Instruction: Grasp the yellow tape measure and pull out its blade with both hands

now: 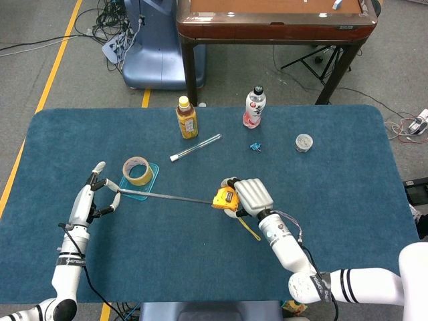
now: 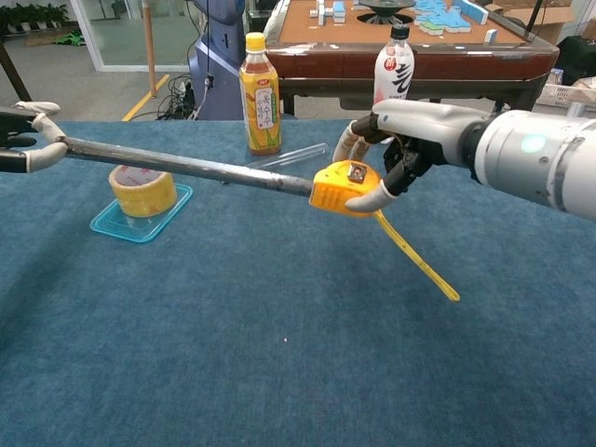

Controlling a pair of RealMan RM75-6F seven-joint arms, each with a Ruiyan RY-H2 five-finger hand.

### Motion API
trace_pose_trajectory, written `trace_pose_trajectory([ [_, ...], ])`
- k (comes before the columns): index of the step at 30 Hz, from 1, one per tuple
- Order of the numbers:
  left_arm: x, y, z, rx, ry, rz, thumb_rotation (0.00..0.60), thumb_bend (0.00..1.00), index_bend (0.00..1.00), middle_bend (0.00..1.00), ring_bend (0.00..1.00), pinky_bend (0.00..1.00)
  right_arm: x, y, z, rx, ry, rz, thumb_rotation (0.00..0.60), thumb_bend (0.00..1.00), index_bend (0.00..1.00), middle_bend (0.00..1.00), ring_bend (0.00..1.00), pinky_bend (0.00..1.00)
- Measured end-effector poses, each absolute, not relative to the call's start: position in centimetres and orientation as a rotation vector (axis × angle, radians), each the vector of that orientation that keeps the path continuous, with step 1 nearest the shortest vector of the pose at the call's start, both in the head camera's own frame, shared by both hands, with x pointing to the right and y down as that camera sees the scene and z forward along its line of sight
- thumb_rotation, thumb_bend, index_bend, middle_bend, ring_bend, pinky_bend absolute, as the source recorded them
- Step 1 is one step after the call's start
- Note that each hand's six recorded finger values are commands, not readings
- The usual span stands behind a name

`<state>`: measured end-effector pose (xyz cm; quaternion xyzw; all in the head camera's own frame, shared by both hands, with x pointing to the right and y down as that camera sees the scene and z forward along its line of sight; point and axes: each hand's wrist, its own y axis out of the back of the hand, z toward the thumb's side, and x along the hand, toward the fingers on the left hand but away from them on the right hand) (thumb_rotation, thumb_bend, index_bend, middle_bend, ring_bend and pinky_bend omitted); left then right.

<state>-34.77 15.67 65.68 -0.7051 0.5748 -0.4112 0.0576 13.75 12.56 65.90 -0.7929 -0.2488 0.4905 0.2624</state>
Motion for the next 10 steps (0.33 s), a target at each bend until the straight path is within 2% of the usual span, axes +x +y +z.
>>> trace_pose_trajectory([
  [10, -36.8, 16.1, 65.1, -2.112, 1.772, -1.238, 0.6, 0.4, 0.52, 0.03, 0.0, 0.0, 18.3, 13.6, 65.5, -2.125, -0.701, 1.376, 0.6, 0.77, 0.73, 0.74, 0.67, 0.4],
])
